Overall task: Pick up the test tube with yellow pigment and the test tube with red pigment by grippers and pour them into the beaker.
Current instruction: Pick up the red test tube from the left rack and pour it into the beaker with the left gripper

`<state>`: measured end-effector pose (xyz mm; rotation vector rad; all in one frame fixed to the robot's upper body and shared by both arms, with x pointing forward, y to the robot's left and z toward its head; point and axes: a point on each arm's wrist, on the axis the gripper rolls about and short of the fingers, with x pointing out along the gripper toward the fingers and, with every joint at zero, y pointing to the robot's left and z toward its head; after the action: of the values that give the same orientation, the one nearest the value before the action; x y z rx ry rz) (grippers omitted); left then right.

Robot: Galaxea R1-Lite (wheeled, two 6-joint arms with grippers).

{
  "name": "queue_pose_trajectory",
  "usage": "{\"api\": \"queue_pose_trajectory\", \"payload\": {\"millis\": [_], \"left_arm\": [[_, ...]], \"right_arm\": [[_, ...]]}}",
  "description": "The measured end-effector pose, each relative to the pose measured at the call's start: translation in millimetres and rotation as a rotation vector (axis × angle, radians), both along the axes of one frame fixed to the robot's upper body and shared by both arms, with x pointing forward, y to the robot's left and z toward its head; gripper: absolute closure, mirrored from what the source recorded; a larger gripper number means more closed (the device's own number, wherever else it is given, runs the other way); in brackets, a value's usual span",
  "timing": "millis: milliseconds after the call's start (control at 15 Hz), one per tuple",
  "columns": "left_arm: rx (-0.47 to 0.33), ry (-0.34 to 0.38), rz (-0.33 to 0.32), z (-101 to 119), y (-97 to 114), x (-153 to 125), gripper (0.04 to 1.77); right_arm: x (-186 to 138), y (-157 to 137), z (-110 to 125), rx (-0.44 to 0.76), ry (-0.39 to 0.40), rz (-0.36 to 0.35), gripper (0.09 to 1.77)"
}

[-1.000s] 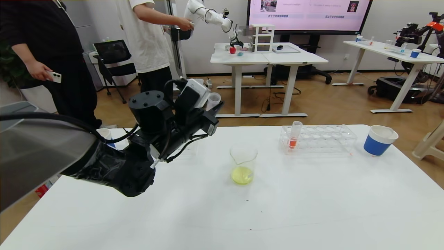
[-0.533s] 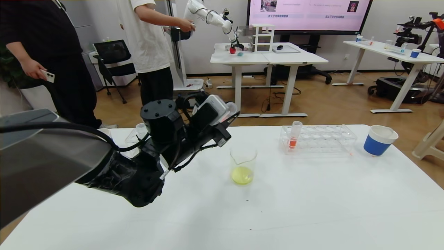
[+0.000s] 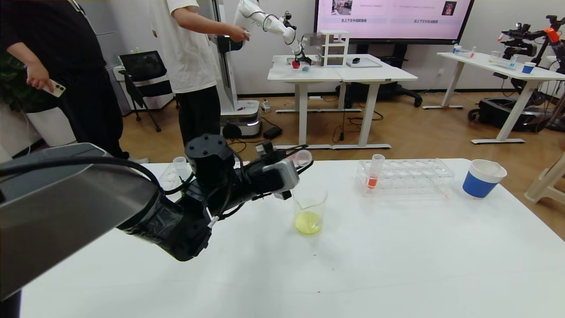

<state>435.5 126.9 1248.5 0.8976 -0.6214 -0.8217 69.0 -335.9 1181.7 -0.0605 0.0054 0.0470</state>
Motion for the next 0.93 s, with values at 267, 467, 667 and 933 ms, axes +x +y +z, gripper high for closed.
{"api": "queue_pose_trajectory", "payload": {"millis": [267,467,667,933], "left_arm": [[0.069,-0.084,-0.039,-11,-1,13,1.31],[0.149,-0.153,-0.063,-18,0,16,1.31],[0.2,-0.203,-0.072,-20,3,21,1.31],[0.212,-0.296,-0.069,-14,0,31,1.31]], "right_arm": [[0,0,0,0.0,0.0,0.0,0.12],[0,0,0,0.0,0.0,0.0,0.12],[0,0,0,0.0,0.0,0.0,0.12],[0,0,0,0.0,0.0,0.0,0.12]]}}
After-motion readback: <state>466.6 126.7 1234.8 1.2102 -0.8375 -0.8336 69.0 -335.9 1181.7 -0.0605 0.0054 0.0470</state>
